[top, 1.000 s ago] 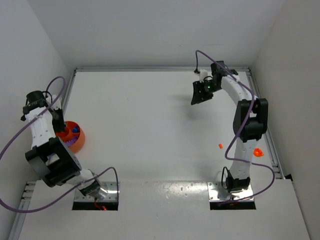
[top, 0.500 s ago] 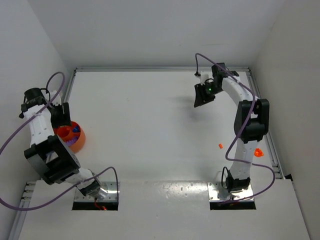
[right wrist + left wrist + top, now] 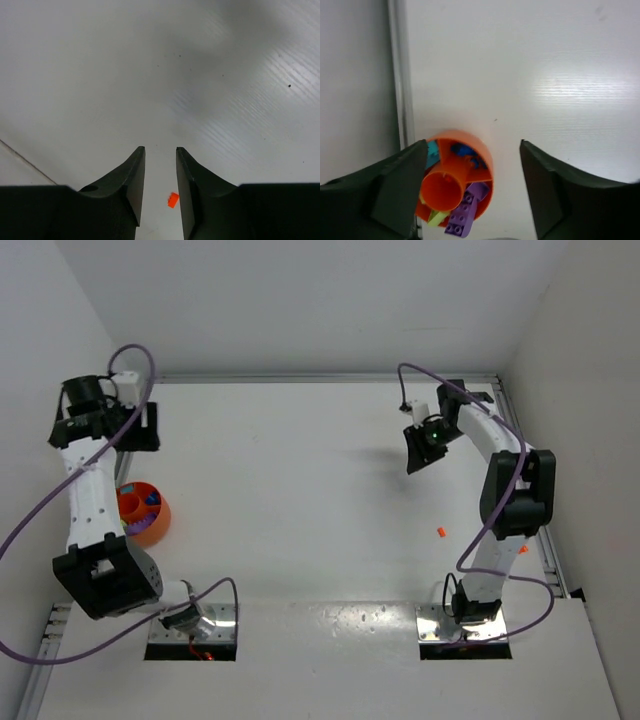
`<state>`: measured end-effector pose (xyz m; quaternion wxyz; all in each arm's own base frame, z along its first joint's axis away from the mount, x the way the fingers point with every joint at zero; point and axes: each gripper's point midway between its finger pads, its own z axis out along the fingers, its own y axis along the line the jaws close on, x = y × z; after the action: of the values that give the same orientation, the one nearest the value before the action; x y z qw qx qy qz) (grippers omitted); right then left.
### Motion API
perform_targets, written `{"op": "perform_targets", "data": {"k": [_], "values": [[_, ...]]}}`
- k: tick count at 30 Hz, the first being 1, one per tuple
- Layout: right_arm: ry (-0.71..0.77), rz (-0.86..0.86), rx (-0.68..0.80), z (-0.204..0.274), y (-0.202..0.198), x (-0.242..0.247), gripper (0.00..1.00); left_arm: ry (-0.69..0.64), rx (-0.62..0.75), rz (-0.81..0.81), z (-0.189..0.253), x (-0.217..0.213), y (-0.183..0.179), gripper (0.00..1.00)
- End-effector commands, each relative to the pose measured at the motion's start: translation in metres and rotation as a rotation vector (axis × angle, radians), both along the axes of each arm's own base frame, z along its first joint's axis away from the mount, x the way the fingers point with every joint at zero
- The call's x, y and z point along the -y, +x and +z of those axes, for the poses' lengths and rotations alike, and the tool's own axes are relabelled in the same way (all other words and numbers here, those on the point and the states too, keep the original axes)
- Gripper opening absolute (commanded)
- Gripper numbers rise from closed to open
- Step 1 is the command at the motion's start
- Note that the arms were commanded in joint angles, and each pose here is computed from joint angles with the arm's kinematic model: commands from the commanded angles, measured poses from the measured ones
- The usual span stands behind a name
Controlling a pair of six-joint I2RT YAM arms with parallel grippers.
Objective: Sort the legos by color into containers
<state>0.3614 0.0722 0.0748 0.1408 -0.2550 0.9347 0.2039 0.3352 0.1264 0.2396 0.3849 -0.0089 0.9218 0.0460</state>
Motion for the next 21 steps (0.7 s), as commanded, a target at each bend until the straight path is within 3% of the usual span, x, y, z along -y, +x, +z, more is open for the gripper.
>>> {"op": "perform_targets", "data": {"k": [1,2,5,7,9,11,13,18,21], "values": [[-0.043,0.023,-0.011,0.001,-0.017,0.02,0.31,0.044,0.102,-0.268,0.025,0.087,0.024,0.83],[-0.074,0.036,-0.025,-0.005,-0.022,0.03,0.3,0.047,0.089,-0.314,0.02,0.104,0.027,0.99],[-0.153,0.028,-0.039,-0.005,-0.044,0.061,0.27,0.036,0.106,-0.471,0.018,0.155,0.044,1.0],[-0.203,0.021,-0.065,-0.008,-0.061,0.077,0.26,0.019,0.133,-0.429,0.022,0.165,0.061,1.0],[-0.233,0.002,-0.069,-0.008,-0.074,0.092,0.26,-0.089,0.136,-0.411,0.027,0.184,0.082,1.0],[-0.236,-0.002,-0.117,-0.012,-0.091,0.098,0.26,-0.218,0.147,-0.503,0.049,0.212,0.093,1.0],[-0.235,-0.002,-0.12,-0.011,-0.101,0.096,0.26,-0.283,0.086,-0.592,0.028,0.236,0.107,1.0],[-0.219,-0.016,-0.137,-0.016,-0.122,0.084,0.31,-0.143,0.061,-0.849,0.003,0.308,0.097,1.0],[-0.168,-0.051,-0.149,-0.02,-0.131,0.071,0.35,-0.045,0.089,-0.851,-0.006,0.327,0.1,1.0]]}}
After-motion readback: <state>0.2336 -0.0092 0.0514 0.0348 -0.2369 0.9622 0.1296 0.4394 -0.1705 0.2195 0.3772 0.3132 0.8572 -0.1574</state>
